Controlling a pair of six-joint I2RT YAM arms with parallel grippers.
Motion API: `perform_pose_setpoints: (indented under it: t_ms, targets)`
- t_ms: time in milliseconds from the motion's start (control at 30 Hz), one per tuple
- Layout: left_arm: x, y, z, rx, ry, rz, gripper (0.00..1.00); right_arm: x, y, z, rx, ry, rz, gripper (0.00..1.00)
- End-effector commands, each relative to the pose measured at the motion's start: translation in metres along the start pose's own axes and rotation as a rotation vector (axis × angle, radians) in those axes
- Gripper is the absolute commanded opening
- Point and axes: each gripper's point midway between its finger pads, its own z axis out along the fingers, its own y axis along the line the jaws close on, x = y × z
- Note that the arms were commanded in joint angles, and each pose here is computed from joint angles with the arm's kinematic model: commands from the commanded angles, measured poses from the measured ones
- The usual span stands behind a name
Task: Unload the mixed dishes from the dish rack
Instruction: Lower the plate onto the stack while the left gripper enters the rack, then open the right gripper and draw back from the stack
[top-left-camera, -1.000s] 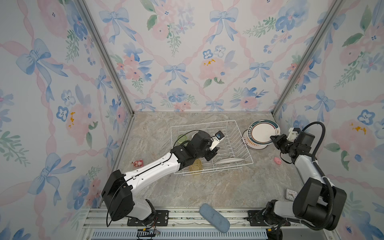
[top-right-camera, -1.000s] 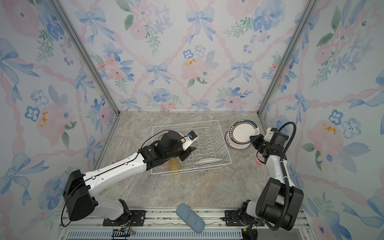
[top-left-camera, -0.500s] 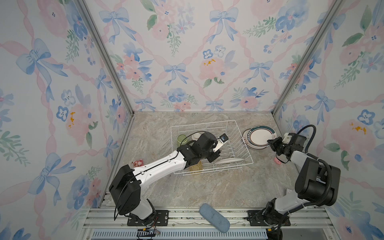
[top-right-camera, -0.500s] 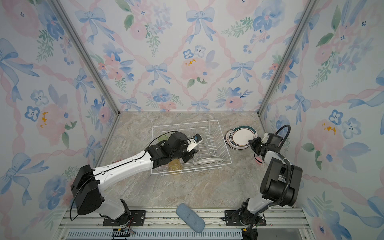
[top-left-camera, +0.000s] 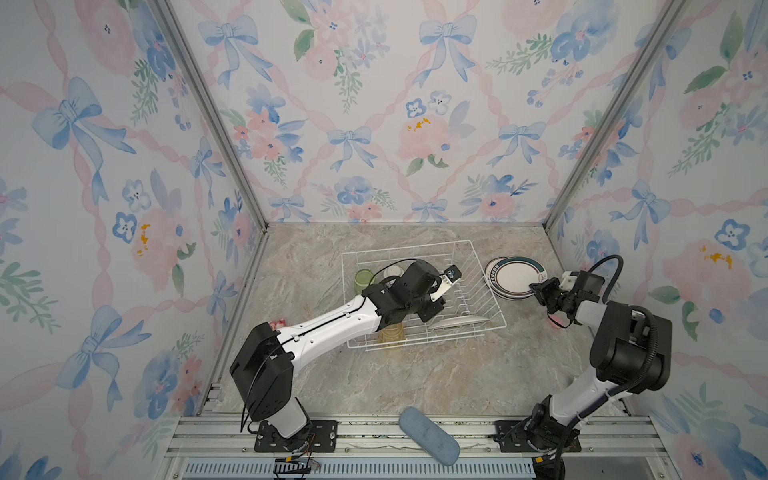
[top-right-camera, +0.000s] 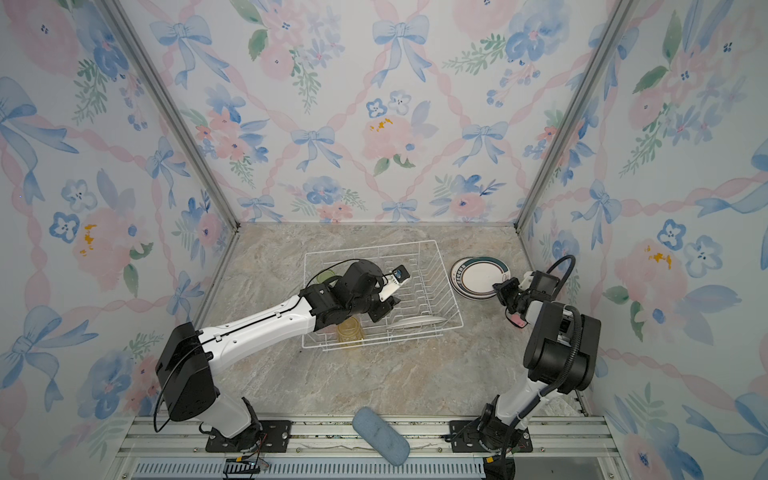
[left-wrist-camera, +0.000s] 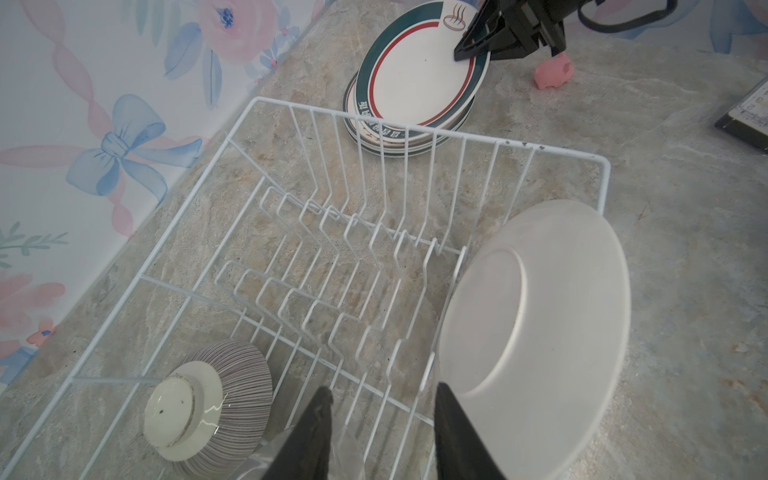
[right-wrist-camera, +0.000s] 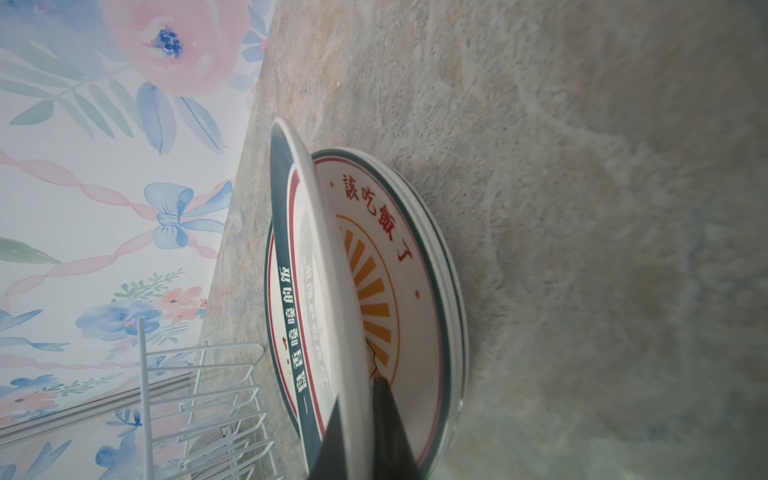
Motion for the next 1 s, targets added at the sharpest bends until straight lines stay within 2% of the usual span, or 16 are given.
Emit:
perform_pose_setpoints:
  t_ms: [0, 100, 333, 433, 700, 767, 967]
  targets:
    - [-0.005, -0.002, 0.000, 0.006, -0.002, 0.014, 0.38, -0.008, 0.010, 0.002, -0.056, -0.013, -0.010, 0.01]
    - [-0.005, -0.003, 0.000, 0.007, -0.002, 0.015, 0.38, -0.006, 0.008, 0.004, -0.052, -0.006, -0.007, 0.02]
    - [-0.004, -0.004, 0.001, 0.010, 0.004, 0.018, 0.38, -0.003, 0.004, 0.004, -0.021, 0.014, -0.017, 0.16]
    - [-0.004, -0.003, 0.001, 0.008, 0.006, 0.020, 0.38, 0.000, 0.002, 0.003, 0.006, 0.022, -0.033, 0.18]
    - [0.001, -0.003, -0.001, 0.002, 0.013, 0.024, 0.38, 0.008, 0.002, 0.000, 0.085, 0.043, -0.086, 0.26]
    - [0.002, -0.003, -0.002, 0.000, 0.014, 0.027, 0.38, 0.009, 0.003, -0.002, 0.107, 0.046, -0.132, 0.27]
    - [0.007, -0.003, -0.001, 0.001, 0.023, 0.027, 0.39, 0.013, 0.005, -0.007, 0.164, 0.049, -0.181, 0.37]
